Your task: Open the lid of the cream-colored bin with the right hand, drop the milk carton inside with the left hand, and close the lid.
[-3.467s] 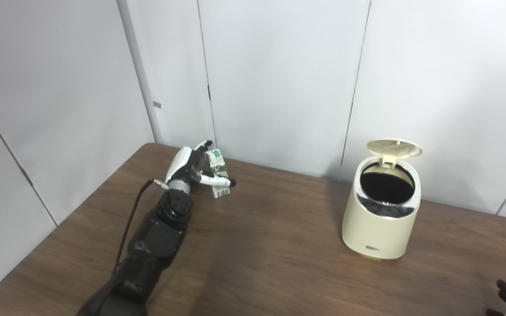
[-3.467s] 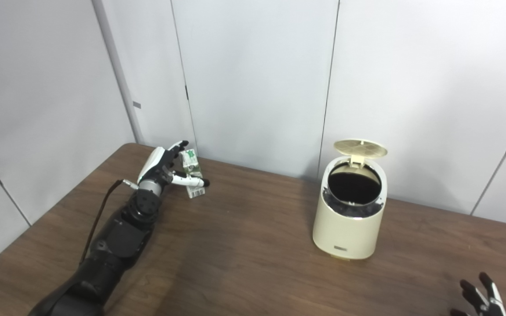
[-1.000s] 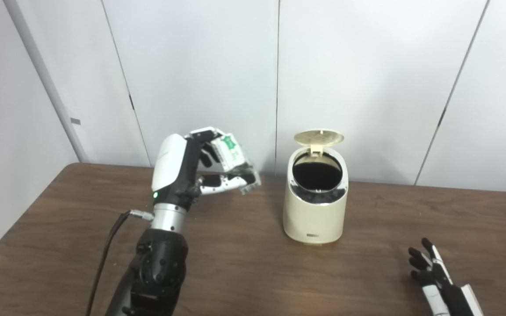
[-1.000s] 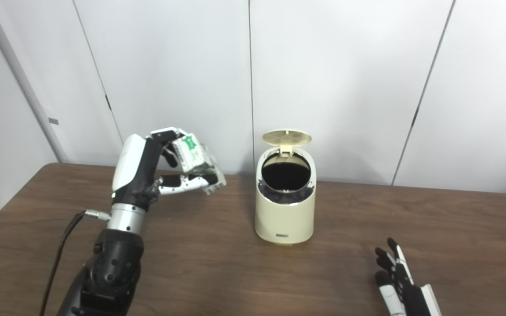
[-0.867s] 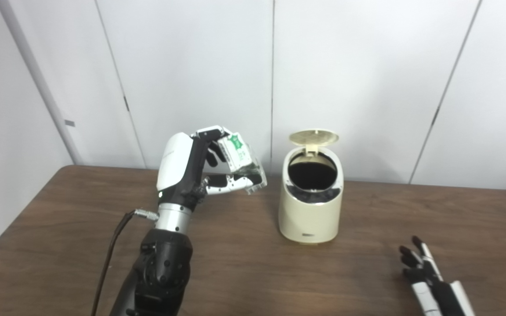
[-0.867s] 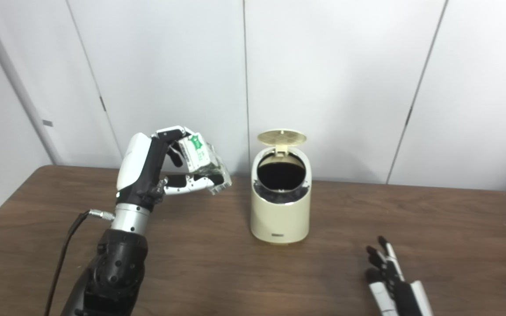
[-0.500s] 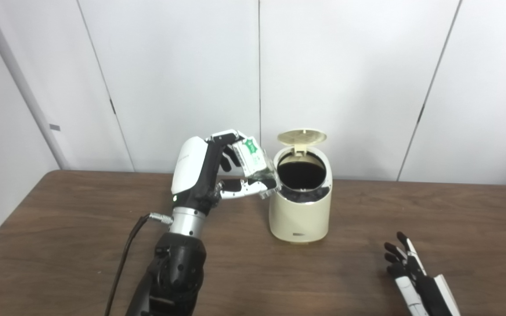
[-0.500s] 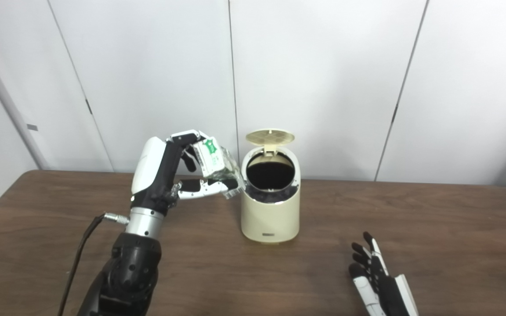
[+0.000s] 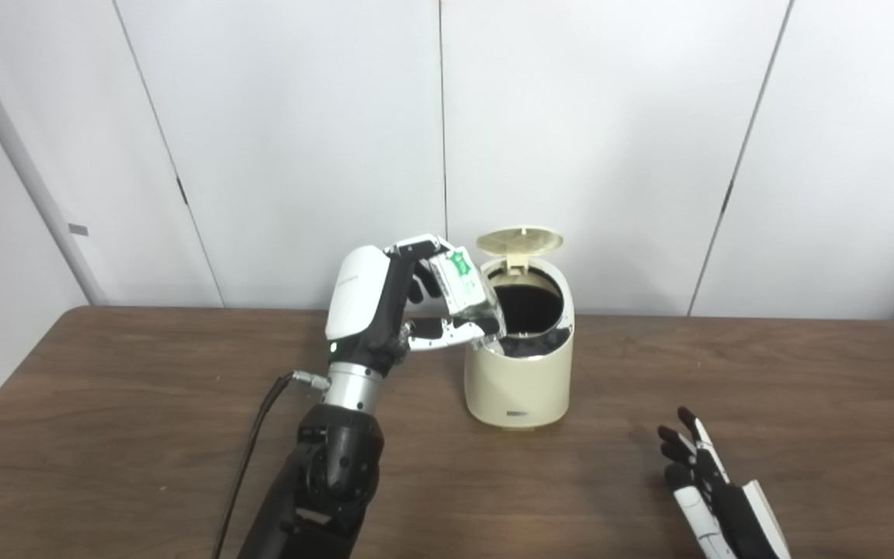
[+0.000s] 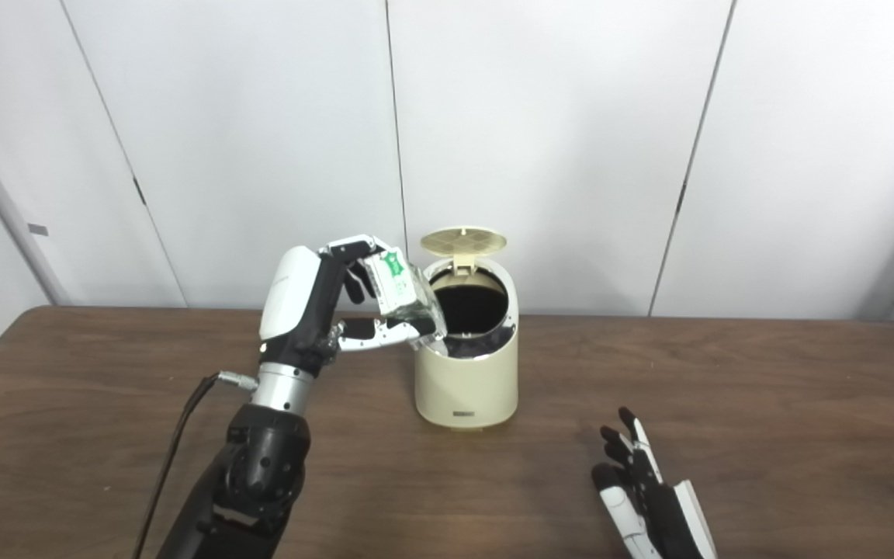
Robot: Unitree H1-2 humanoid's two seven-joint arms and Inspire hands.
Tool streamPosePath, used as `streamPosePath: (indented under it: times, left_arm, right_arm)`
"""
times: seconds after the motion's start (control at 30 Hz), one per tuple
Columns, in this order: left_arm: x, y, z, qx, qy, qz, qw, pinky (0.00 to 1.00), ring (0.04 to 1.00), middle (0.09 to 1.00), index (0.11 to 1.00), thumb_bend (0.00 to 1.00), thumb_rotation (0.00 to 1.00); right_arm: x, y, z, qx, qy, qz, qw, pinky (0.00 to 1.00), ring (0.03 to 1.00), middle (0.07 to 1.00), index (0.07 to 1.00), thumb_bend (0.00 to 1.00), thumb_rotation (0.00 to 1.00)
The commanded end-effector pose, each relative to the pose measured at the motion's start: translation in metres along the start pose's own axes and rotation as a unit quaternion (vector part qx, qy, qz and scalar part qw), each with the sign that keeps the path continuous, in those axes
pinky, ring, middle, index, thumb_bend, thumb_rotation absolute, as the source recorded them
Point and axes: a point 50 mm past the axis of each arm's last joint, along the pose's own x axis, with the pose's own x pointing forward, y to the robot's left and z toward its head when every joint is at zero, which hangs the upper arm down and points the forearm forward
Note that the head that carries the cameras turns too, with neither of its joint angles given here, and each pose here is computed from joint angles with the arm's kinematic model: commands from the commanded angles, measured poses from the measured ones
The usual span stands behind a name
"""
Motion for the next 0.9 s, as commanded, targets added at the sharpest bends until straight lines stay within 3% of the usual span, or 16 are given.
streamPosePath:
  times: [0.0,0.3,0.73,0.87]
  left_arm:
    - [0.029,0.01,0.024,-0.011,-0.06,0.045,0.997,0.34,0.399,0.538,0.494,0.47,0.0]
    - [0.041,-0.008,0.012,-0.023,-0.06,0.05,0.997,0.33,0.408,0.556,0.498,0.47,0.0]
    - [0.055,-0.025,0.018,-0.038,-0.057,0.052,0.996,0.4,0.402,0.533,0.503,0.47,0.0]
    - [0.057,-0.034,0.019,-0.038,-0.059,0.053,0.996,0.33,0.399,0.537,0.514,0.47,0.0]
  right_arm:
    - [0.005,-0.002,0.012,-0.003,-0.028,-0.01,1.0,0.87,0.894,0.909,1.0,0.57,1.0]
    - [0.005,0.001,0.014,-0.013,-0.029,-0.01,0.999,0.88,0.903,0.902,0.999,0.6,1.0]
    - [0.009,0.004,0.013,-0.014,-0.028,-0.016,0.999,0.91,0.909,0.9,0.996,0.61,1.0]
    - [0.01,0.005,0.013,-0.011,-0.026,-0.015,0.999,0.91,0.916,0.906,1.0,0.58,1.0]
